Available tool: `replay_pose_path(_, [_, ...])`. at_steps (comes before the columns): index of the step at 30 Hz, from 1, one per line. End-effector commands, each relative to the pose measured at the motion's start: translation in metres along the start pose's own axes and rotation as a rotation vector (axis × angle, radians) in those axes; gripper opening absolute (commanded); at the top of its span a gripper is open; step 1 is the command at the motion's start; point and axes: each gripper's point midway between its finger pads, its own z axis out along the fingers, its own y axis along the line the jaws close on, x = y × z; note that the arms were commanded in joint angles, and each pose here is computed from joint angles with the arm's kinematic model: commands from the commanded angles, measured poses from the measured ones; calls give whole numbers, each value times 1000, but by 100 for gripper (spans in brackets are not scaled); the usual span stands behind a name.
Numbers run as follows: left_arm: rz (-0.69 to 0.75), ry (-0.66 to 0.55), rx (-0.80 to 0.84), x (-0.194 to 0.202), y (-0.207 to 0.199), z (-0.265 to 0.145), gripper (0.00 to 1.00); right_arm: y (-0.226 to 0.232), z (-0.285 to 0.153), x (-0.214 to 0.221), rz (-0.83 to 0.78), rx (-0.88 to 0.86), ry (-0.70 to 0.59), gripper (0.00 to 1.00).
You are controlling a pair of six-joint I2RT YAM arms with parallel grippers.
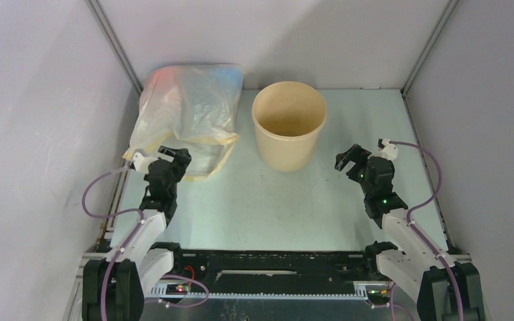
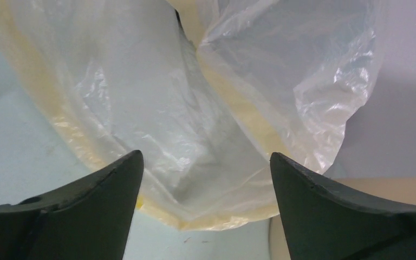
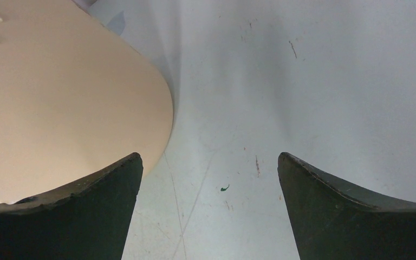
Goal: Put the trash bags into the trash bin
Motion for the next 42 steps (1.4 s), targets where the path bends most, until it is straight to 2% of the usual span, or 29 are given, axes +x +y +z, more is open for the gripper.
replay_pose_path(1, [-69,-17,93,-18,-36,14,99,7,1,-7,-6,-25,-22,98])
replay_pose_path(6, [-76,10,107,-22,-43,36,100,10,0,-8,-14,-45,-20,98])
replay_pose_path(13, [-183,-57,147,-44,-54,56,99,19,1,-5,-24,-87,-8,97])
replay_pose_path(22, [-314,9,195,-27,-69,98,100,27,-1,-6,-39,-124,-12,97])
replay_pose_path(26, [-412,17,216,-18,-69,118,85,30,-2,-7,-52,-132,-20,97])
replay_pose_path(30, [-485,6,200,-15,-65,132,82,32,-2,-7,-60,-137,-25,97])
replay_pose_path(31, [-486,8,203,-15,-67,135,76,32,-3,-7,-62,-137,-27,97])
replay_pose_path(32, [-486,10,209,-15,-70,138,64,32,-3,-8,-65,-136,-29,97])
replay_pose_path(34, [-476,5,231,-20,-79,140,18,33,-3,-9,-69,-136,-33,97])
replay_pose_path(35, [-466,-4,235,-24,-82,138,3,33,-3,-8,-72,-137,-34,97])
replay_pose_path(36, [-447,-15,231,-29,-85,135,0,34,-4,-8,-74,-139,-35,97])
replay_pose_path(42, [-238,-123,187,-51,-112,84,0,46,-13,-12,-122,-171,-64,96])
